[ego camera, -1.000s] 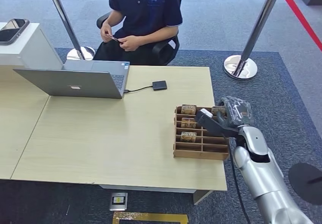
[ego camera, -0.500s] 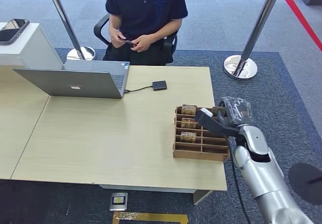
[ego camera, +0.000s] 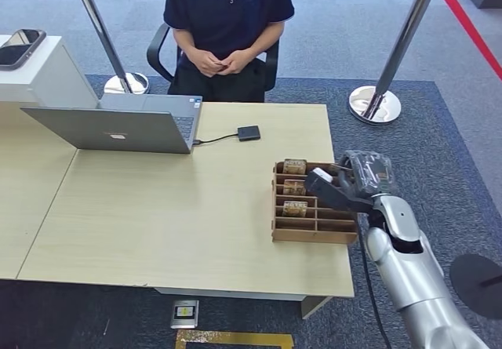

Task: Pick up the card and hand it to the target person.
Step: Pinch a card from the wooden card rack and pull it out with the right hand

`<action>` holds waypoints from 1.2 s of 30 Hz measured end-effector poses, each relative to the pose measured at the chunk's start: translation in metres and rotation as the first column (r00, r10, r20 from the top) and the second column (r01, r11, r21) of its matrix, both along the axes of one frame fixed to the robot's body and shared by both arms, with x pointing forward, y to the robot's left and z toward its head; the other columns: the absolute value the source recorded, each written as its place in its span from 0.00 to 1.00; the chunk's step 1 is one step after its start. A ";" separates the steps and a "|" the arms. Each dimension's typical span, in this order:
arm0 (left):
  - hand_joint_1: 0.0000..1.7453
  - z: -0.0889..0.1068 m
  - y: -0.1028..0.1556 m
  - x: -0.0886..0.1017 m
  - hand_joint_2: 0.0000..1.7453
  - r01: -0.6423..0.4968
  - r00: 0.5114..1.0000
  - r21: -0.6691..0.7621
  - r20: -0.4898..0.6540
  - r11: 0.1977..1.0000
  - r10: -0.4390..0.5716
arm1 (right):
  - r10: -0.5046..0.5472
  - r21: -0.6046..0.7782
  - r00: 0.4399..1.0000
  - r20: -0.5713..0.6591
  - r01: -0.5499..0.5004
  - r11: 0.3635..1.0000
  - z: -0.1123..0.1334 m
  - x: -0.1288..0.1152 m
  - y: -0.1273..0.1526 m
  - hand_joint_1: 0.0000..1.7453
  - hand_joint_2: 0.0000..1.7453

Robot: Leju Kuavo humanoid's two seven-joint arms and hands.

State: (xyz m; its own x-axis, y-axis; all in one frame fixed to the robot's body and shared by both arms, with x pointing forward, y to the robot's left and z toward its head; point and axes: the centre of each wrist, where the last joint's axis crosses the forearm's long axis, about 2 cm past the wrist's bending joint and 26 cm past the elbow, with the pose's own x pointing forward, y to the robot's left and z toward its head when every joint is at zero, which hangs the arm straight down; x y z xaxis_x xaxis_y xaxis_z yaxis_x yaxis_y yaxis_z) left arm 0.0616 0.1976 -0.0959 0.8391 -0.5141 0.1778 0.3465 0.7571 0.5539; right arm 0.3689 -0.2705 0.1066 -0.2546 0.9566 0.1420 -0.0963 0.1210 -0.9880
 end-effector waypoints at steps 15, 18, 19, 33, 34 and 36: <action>0.00 0.000 0.000 0.000 0.00 -0.026 1.000 -0.002 -0.005 1.000 0.026 | 0.066 0.025 0.987 0.144 -0.070 0.997 0.026 -0.014 0.012 0.92 1.00; 0.00 0.000 0.000 0.000 0.00 -0.031 1.000 0.000 -0.006 1.000 0.031 | 0.101 0.026 0.976 0.192 -0.108 0.994 0.037 -0.017 0.021 0.91 1.00; 0.00 0.000 0.000 0.000 0.00 -0.033 0.999 0.000 -0.006 0.999 0.033 | 0.115 0.026 0.972 0.207 -0.123 0.992 0.040 -0.017 0.024 0.90 1.00; 0.00 0.000 0.000 0.000 0.00 -0.041 0.999 0.012 -0.013 0.999 0.041 | 0.253 0.073 0.913 0.321 -0.290 0.954 0.084 -0.007 0.094 0.86 1.00; 0.00 0.000 0.000 0.000 0.00 -0.040 0.999 0.013 -0.014 0.999 0.041 | 0.255 0.078 0.912 0.322 -0.294 0.953 0.088 -0.003 0.100 0.88 1.00; 0.00 0.000 0.000 0.001 0.00 -0.038 0.999 0.015 -0.014 0.999 0.038 | 0.253 0.089 0.914 0.317 -0.295 0.951 0.093 0.004 0.110 0.90 1.00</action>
